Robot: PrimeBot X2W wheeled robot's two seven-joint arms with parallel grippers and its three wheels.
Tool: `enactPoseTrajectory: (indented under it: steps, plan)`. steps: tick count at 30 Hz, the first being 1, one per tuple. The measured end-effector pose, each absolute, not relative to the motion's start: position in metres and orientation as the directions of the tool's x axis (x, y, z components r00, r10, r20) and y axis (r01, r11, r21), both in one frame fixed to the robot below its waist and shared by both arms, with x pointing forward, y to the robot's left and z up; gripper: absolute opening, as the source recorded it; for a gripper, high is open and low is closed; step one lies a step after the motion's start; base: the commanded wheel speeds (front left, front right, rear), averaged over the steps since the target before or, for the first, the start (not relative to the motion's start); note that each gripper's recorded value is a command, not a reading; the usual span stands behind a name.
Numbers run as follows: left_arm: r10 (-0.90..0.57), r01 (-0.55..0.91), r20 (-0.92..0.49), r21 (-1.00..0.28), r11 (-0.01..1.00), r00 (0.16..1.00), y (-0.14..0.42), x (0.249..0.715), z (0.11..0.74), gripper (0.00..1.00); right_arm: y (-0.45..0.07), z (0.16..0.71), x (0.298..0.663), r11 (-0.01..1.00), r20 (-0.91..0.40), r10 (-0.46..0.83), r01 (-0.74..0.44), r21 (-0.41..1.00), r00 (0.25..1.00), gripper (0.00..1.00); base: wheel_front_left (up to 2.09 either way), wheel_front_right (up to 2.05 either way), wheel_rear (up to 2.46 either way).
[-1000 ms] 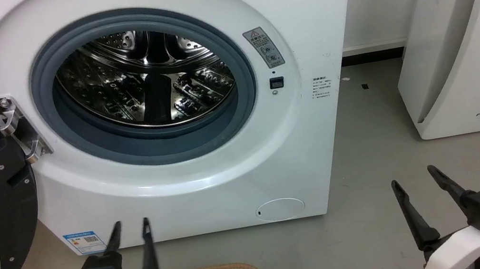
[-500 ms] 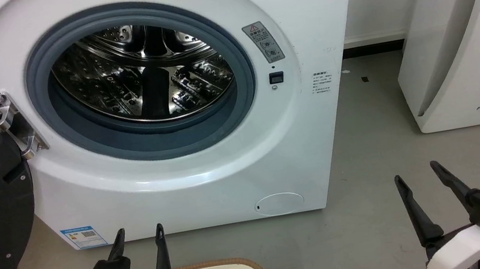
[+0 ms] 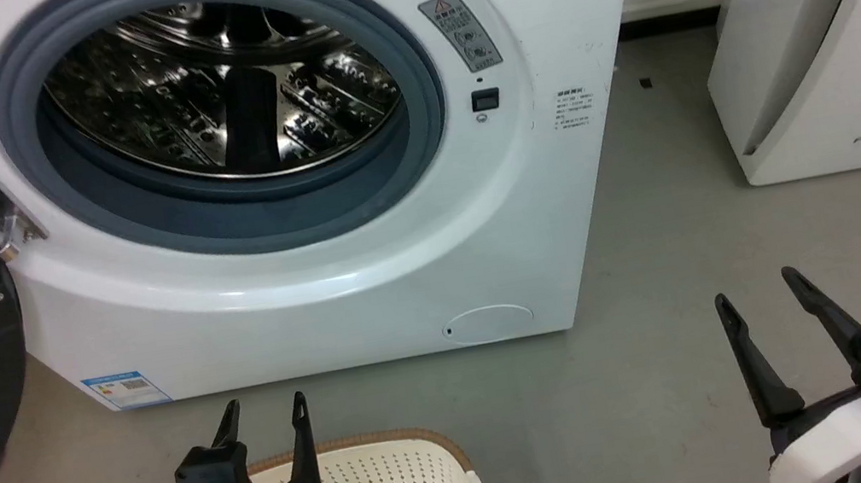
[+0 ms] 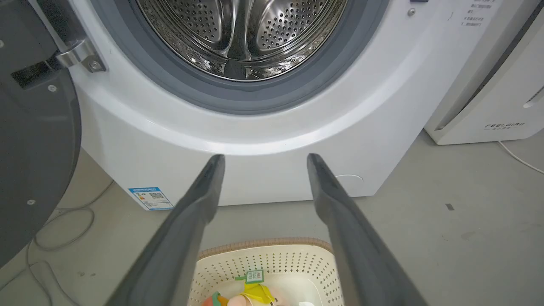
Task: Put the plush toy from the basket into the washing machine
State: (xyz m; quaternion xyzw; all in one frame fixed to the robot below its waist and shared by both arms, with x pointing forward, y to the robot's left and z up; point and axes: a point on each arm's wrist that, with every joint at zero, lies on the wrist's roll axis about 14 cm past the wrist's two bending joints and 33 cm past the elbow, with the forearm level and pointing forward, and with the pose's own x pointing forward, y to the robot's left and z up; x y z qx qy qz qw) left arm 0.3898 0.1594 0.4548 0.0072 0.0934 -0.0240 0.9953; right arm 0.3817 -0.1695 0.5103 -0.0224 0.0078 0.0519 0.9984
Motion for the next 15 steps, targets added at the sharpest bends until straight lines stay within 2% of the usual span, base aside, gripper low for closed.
enactPoseTrajectory:
  steps: [15]
  plan:
    - [-0.072, 0.083, -0.352, 0.017, 0.996, 0.933, 0.158, 0.408, 0.391, 1.0, -0.176, 0.496, 0.401, 0.995, -0.036, 0.086, -0.088, -0.055, 0.996, 1.0, 0.0, 0.0, 0.0]
